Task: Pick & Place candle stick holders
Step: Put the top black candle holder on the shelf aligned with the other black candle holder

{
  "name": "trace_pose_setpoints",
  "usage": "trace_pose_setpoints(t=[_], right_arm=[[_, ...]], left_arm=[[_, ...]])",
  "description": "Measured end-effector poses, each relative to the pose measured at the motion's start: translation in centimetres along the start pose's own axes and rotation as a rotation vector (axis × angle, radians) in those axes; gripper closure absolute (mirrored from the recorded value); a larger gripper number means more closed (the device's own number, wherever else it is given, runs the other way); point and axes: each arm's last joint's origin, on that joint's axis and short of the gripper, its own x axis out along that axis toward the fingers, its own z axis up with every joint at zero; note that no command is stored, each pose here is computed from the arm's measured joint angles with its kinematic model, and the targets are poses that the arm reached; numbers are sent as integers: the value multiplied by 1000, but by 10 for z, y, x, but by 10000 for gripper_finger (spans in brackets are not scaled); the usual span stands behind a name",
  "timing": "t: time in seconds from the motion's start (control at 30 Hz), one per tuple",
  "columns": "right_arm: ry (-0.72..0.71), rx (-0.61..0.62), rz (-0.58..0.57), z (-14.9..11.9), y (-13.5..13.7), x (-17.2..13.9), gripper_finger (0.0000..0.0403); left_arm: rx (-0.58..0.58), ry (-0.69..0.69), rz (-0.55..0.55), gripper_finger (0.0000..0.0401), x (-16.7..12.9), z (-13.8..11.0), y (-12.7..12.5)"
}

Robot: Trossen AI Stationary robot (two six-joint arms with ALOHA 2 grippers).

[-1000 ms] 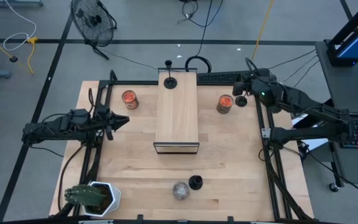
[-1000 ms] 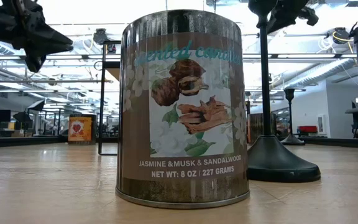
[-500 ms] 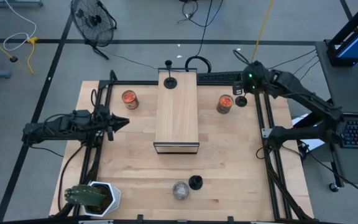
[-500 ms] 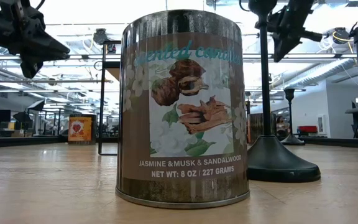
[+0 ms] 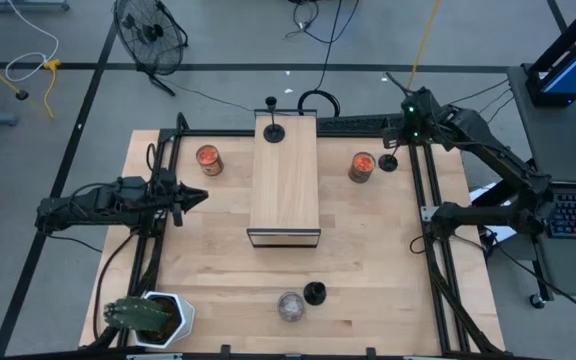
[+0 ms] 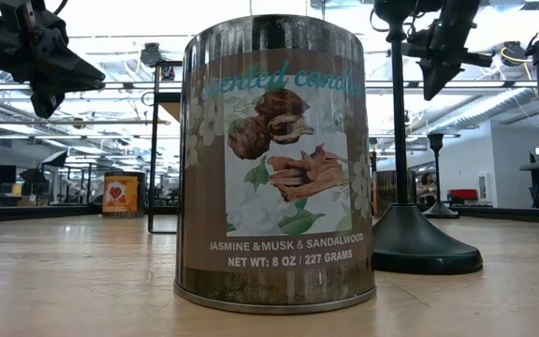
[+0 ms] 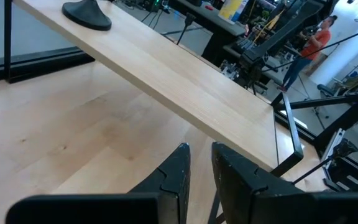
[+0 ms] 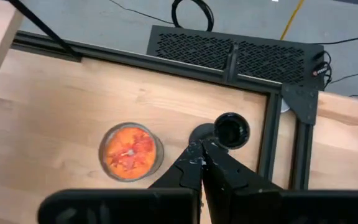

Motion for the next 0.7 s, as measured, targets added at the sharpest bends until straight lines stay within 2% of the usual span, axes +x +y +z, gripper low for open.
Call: trace_pose_setpoints(t=[0.17, 0.3, 0.53, 0.7], right_arm=[[-7, 10, -19, 3, -6, 2, 402], [-9, -12, -26, 5, -8, 2, 385], [-37, -10, -13, 7, -7, 2, 319], [-40, 41, -22, 8, -9, 3, 267]], left_arm=[[0, 0, 1, 329, 0, 0, 0], [4, 14, 9, 329, 0, -1, 1], [19, 32, 48, 329, 0, -4, 3], [74, 28, 56, 329, 0, -4, 3]])
